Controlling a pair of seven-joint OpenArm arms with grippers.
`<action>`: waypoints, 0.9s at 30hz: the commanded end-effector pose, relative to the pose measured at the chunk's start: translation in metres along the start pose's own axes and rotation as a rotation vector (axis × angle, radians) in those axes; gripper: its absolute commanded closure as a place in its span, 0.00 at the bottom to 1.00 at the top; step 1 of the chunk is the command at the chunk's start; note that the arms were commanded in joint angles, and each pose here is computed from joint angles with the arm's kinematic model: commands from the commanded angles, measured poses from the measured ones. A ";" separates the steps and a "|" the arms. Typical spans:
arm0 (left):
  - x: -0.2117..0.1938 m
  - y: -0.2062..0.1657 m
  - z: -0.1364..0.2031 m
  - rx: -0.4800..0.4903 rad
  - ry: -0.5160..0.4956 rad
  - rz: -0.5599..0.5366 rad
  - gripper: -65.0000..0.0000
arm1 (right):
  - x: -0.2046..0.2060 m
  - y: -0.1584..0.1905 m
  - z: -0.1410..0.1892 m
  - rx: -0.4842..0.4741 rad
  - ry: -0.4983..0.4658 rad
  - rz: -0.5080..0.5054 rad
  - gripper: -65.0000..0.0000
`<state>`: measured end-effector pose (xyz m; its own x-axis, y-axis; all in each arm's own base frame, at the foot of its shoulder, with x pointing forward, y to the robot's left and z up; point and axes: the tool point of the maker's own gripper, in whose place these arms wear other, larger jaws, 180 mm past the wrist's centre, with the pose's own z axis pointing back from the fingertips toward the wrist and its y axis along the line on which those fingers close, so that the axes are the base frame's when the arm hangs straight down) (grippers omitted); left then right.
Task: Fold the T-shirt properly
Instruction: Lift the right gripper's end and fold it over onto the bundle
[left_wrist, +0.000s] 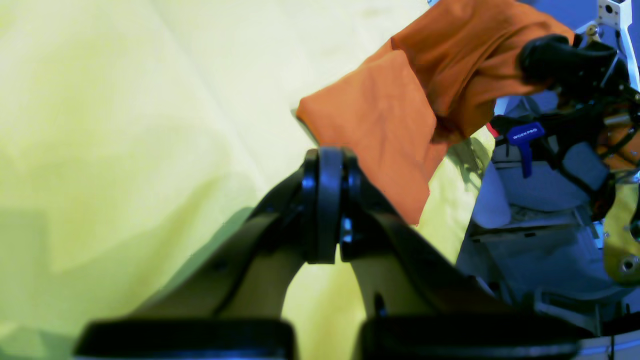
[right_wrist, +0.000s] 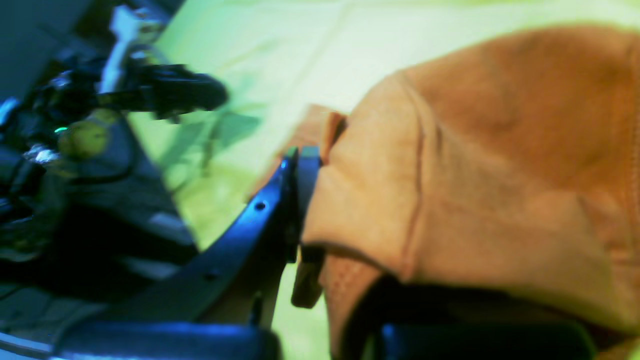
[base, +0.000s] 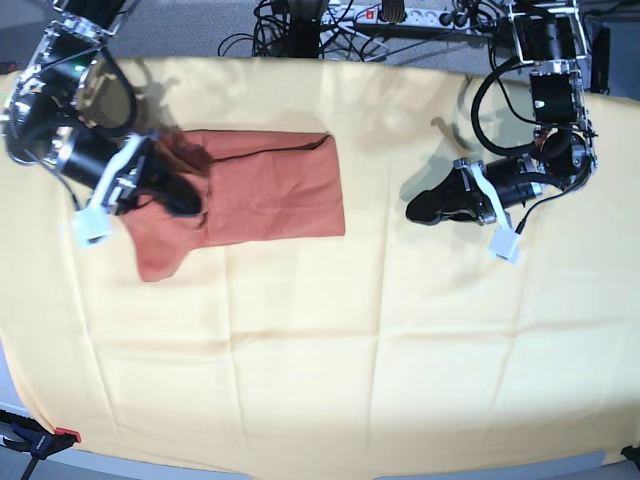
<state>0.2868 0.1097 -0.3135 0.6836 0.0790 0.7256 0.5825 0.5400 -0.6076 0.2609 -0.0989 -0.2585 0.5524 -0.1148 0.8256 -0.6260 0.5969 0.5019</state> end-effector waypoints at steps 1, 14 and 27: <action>0.018 -0.005 0.003 -0.020 -0.049 -0.035 1.00 | 0.015 0.015 -0.008 0.061 -0.053 0.026 1.00; 0.018 -0.005 0.004 -0.018 -0.047 -0.036 1.00 | -0.034 0.048 -0.086 0.070 0.169 0.108 1.00; 0.012 -0.005 0.004 -0.017 -0.039 -0.025 1.00 | -0.054 0.066 -0.119 0.051 0.261 0.274 0.39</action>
<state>0.2838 0.1092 -0.3160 0.6902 0.0787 0.7193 0.5778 0.5384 -0.6134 0.2497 0.0366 -0.3165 0.5174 0.2862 0.8065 -0.7775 0.5510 0.3032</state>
